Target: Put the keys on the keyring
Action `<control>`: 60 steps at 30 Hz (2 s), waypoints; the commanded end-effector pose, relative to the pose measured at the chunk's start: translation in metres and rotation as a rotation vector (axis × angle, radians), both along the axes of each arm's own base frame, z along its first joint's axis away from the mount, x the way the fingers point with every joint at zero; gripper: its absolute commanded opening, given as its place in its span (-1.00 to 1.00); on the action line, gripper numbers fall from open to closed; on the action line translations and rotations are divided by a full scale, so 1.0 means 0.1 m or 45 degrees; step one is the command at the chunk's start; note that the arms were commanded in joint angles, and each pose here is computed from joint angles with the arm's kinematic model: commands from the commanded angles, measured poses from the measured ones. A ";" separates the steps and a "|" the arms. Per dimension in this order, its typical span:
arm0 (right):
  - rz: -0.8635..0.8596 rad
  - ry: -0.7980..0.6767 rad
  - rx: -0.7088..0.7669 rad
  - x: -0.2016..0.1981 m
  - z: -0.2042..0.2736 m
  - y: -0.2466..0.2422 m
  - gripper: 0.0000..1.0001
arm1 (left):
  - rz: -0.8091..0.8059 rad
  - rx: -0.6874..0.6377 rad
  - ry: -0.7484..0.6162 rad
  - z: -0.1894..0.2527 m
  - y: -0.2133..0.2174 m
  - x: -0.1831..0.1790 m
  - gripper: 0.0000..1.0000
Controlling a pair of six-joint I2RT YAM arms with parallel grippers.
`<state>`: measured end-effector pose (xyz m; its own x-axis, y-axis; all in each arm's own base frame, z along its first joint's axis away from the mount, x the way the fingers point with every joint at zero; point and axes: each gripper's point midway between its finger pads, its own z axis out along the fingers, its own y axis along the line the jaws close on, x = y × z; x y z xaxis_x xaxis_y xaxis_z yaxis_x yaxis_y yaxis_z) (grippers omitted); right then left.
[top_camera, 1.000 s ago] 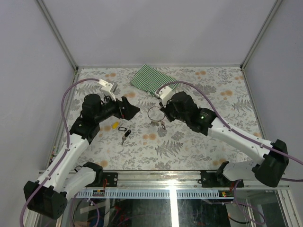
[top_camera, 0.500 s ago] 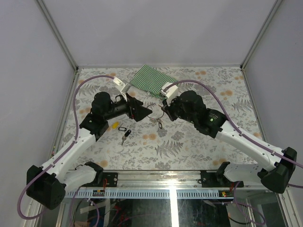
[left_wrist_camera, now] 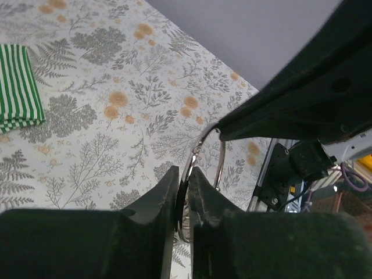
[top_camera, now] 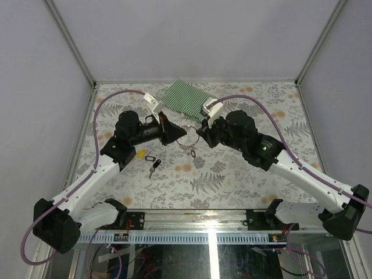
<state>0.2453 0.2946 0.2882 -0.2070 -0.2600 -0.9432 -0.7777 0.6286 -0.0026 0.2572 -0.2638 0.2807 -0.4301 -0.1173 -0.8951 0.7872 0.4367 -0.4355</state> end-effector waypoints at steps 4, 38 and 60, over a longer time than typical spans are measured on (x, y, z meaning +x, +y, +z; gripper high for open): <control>0.043 -0.122 0.263 -0.15 0.78 0.00 -0.91 | -0.022 -0.096 -0.150 0.57 0.02 -0.13 -1.00; 0.175 -0.292 0.575 -0.99 1.28 -0.70 0.23 | -0.302 -0.139 -0.328 1.35 -0.22 -0.87 -1.00; 0.222 -0.373 0.604 -1.09 1.23 -0.76 0.19 | -0.513 -0.205 -0.473 2.01 -0.10 -1.34 -1.00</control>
